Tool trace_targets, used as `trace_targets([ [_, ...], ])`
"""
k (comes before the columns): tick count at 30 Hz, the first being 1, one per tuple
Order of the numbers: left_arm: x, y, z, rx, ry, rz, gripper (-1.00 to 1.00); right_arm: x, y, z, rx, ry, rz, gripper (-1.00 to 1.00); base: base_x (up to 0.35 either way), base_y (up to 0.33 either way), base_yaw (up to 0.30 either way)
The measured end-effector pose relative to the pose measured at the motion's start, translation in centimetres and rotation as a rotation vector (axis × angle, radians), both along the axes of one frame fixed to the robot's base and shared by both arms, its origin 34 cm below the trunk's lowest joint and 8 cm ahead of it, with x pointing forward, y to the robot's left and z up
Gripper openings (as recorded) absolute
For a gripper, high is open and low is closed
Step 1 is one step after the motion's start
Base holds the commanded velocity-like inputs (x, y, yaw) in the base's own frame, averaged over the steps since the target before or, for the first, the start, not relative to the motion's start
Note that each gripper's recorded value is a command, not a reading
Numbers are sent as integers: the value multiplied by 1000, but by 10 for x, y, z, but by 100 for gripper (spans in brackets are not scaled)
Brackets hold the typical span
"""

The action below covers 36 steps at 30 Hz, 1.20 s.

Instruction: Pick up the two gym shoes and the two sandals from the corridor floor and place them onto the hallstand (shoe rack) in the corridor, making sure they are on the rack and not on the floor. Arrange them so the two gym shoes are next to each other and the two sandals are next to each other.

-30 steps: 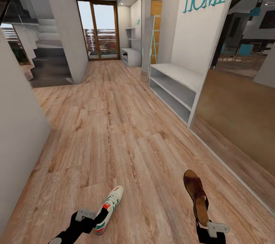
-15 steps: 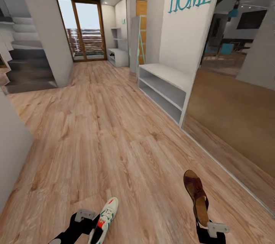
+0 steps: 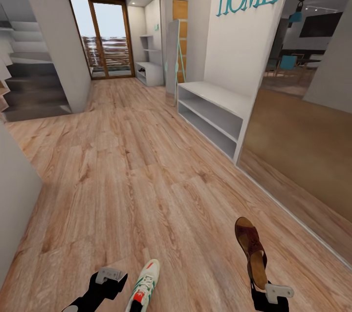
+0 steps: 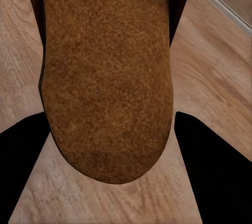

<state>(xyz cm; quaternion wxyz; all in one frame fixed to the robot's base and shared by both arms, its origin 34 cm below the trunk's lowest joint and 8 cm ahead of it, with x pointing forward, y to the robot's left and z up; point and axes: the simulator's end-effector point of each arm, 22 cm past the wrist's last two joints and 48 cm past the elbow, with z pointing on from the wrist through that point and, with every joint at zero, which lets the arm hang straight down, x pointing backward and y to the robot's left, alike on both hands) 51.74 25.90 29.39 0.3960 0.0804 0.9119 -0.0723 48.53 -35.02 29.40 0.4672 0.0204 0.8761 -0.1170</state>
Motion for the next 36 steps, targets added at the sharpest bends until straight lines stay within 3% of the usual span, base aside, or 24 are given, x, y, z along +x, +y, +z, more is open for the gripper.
trace_targets([
  [13,0,-2,0,8,-1,-9,100,12,-1,9,-2,-32,-1,-100,-23,5,0],
  [18,1,-4,0,6,-3,-10,100,53,-2,43,-10,-138,4,-100,-251,0,0],
  [29,6,-7,4,2,-14,-9,100,123,-4,106,-26,-220,8,-100,-318,0,0],
  [36,4,-10,3,0,-11,-14,100,133,-4,112,-28,-165,4,-100,-180,0,0],
])
